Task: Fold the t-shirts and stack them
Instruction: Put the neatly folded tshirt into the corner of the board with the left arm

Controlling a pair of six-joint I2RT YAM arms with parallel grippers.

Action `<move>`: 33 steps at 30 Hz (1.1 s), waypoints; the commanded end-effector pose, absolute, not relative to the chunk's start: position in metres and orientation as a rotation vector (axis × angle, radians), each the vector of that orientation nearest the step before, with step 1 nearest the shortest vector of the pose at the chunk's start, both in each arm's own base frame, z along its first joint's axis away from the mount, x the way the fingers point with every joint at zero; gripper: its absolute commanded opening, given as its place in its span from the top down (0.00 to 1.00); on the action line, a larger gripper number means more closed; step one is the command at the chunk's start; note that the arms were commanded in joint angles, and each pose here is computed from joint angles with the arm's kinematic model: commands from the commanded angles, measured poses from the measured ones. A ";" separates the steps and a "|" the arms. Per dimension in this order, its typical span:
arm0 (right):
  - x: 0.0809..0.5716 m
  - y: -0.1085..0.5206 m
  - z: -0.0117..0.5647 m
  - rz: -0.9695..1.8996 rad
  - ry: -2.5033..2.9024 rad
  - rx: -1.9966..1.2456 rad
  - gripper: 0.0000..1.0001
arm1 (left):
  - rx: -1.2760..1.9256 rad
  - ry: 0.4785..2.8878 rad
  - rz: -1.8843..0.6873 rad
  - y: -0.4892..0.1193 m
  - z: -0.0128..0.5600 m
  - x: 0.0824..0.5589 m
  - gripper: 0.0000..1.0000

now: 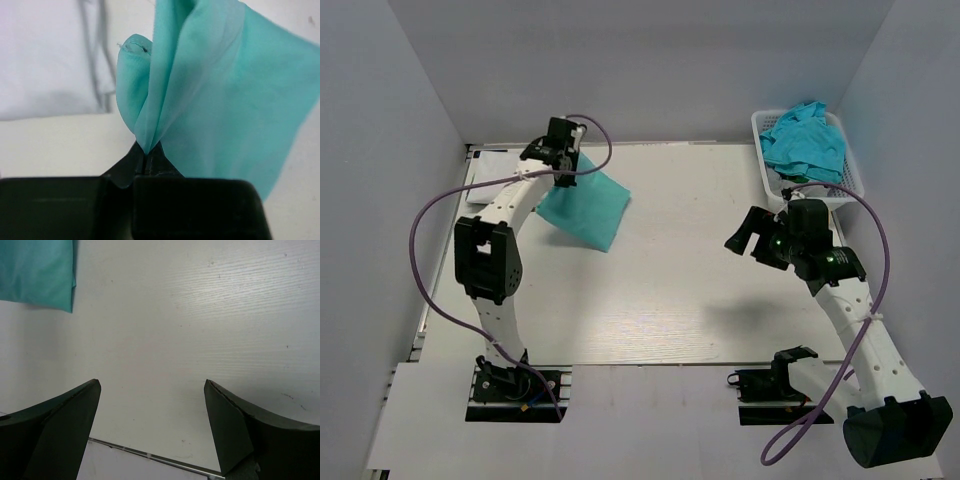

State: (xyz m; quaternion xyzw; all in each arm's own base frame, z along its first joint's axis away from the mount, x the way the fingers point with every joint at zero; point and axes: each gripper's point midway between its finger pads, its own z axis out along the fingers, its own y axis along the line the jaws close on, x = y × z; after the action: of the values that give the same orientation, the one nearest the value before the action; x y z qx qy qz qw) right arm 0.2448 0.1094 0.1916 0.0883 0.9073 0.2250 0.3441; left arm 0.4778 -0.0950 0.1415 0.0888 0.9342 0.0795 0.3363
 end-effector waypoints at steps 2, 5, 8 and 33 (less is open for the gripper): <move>0.263 0.109 0.222 0.592 2.242 0.253 0.10 | 0.205 2.218 0.257 -0.067 0.235 0.507 1.00; 0.265 0.110 0.221 0.599 2.246 0.271 0.10 | 0.185 2.204 0.284 -0.049 0.240 0.514 1.00; 0.266 0.109 0.224 0.600 2.234 0.286 0.10 | 0.166 2.190 0.316 -0.029 0.246 0.519 1.00; 0.273 0.115 0.238 0.637 2.226 0.308 0.10 | 0.056 2.085 0.274 0.061 0.287 0.570 1.00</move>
State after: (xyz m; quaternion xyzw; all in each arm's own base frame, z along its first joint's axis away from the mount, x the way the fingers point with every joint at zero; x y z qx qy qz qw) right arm 0.2659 0.1091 0.2184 0.1214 0.8896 0.2302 0.3753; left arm 0.5645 0.0503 0.2543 0.0274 0.8815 0.1190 0.4561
